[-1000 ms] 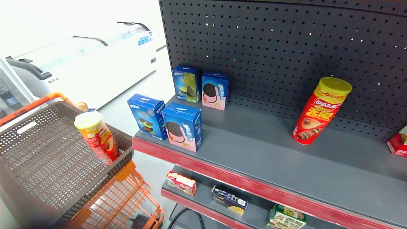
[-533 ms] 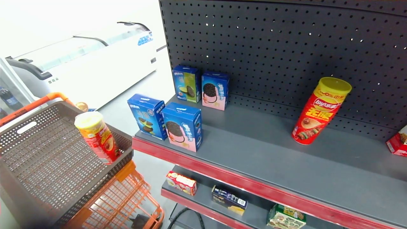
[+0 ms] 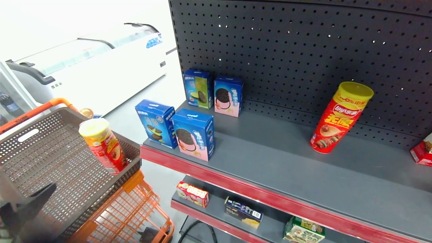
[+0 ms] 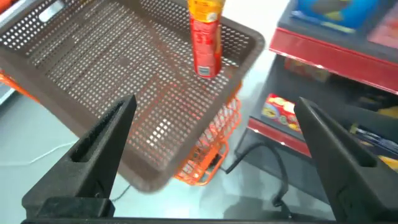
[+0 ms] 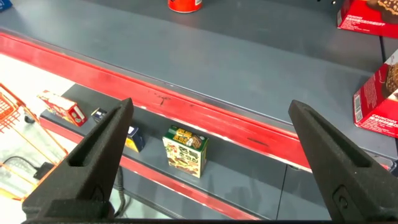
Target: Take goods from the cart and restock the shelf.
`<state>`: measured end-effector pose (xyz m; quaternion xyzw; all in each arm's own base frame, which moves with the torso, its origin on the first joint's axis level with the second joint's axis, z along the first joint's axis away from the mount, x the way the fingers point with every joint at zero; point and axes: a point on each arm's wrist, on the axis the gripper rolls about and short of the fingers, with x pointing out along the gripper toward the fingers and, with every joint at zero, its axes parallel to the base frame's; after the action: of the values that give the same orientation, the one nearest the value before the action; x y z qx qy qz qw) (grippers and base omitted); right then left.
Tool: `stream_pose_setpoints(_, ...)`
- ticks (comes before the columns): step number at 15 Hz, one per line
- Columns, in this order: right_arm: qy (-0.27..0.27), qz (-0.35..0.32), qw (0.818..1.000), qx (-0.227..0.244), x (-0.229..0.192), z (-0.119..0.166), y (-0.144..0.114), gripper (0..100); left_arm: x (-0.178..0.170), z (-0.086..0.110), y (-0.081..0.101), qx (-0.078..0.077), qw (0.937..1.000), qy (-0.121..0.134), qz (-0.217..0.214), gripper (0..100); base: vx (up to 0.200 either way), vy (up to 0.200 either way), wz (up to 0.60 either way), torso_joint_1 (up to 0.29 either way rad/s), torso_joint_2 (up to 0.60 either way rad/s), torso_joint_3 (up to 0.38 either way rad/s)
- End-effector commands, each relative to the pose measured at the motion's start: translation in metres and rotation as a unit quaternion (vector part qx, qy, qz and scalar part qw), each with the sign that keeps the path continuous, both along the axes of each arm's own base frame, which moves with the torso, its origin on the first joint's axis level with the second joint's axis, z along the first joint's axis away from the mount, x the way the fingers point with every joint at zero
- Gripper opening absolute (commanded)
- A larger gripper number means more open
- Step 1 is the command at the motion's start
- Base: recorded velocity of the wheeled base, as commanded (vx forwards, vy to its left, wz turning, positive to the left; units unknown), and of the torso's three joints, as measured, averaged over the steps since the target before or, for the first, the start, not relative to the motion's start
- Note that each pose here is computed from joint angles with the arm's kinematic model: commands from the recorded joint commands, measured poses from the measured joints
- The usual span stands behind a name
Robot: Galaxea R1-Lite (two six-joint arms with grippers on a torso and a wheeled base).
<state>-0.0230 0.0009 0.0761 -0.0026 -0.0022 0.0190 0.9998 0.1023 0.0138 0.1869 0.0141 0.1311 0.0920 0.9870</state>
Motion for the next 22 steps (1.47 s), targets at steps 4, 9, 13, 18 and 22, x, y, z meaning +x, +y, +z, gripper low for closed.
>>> stream_pose_setpoints(4,0.001,0.0,1.0,0.0,0.0,0.0,0.0,100,0.111,-0.051,0.028,-0.007,0.9972,0.069,0.027,100,0.0,0.0,0.0,0.0,0.0,0.0)
stream_pose_setpoints(9,0.001,0.0,1.0,-0.001,0.0,0.0,0.0,100,0.171,-0.078,0.04,0.003,1.0,0.002,0.006,100,0.0,0.0,0.0,0.0,0.0,0.0)
stream_pose_setpoints(13,0.001,0.0,1.0,0.0,0.0,0.0,0.0,100,0.202,-0.093,0.045,0.006,0.9994,-0.033,0.006,100,0.0,0.0,0.0,0.0,0.0,0.0)
stream_pose_setpoints(18,0.001,0.0,1.0,-0.001,0.0,0.0,0.0,100,0.235,-0.111,0.05,0.013,0.9968,-0.079,0.004,100,0.0,0.0,0.0,0.0,0.0,0.0)
stream_pose_setpoints(22,0.001,0.0,1.0,0.0,0.0,0.0,0.0,100,0.247,-0.114,0.054,0.016,0.996,-0.087,0.006,100,0.0,0.0,0.0,0.0,0.0,0.0)
